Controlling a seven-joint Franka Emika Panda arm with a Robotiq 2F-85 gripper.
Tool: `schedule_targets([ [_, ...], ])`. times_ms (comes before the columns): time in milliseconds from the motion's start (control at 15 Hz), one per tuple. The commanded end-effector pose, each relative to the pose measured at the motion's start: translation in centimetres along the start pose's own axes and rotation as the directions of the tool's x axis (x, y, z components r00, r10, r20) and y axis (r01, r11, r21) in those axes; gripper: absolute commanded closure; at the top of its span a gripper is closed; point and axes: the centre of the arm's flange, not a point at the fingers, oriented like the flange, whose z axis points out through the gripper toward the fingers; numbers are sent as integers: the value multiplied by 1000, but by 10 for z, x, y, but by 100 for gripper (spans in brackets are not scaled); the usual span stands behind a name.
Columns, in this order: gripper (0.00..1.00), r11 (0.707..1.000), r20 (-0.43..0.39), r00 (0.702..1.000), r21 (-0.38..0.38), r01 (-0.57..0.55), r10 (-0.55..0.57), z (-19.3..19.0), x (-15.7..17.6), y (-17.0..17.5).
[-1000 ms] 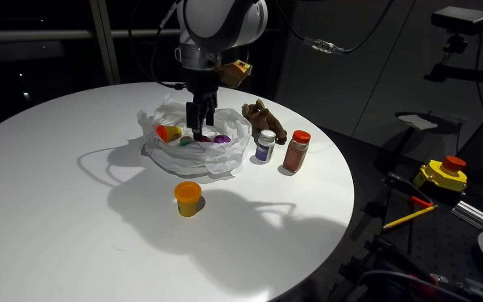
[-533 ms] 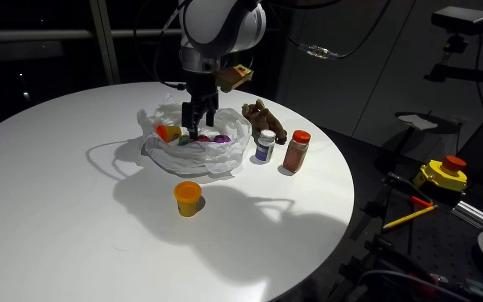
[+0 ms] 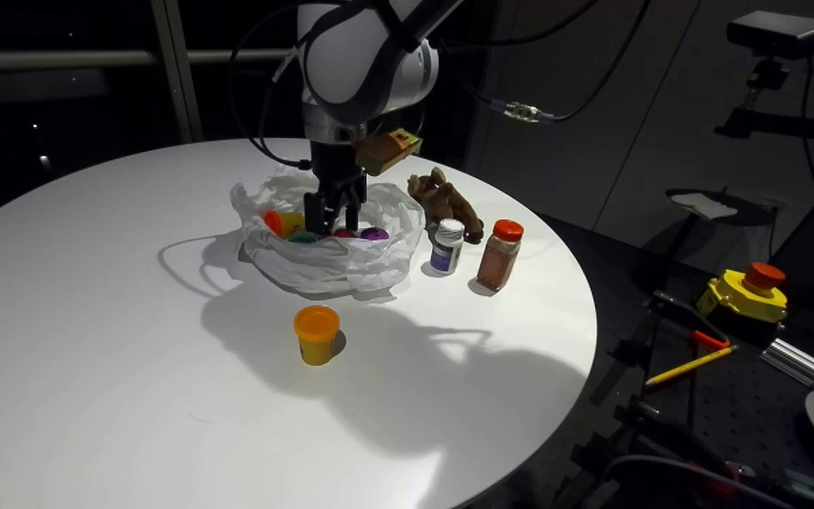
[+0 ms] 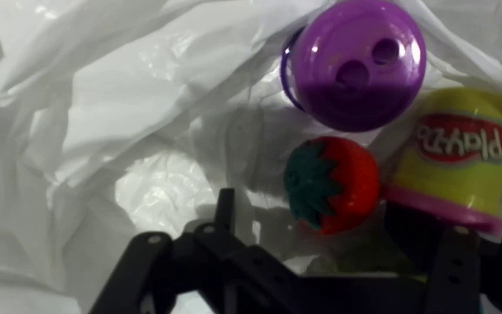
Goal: Pick up all the objects from plastic bag and put it on the table.
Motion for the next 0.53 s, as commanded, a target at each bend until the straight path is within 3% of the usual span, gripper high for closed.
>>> schedule_targets([
  [0,42,1000,-8,1000,14,-27,27,0,12,-2],
  [400,88,998,-53,997,-12,-60,59,-26,13,4],
  [467,88,997,-60,996,-29,-69,67,-33,12,6],
])
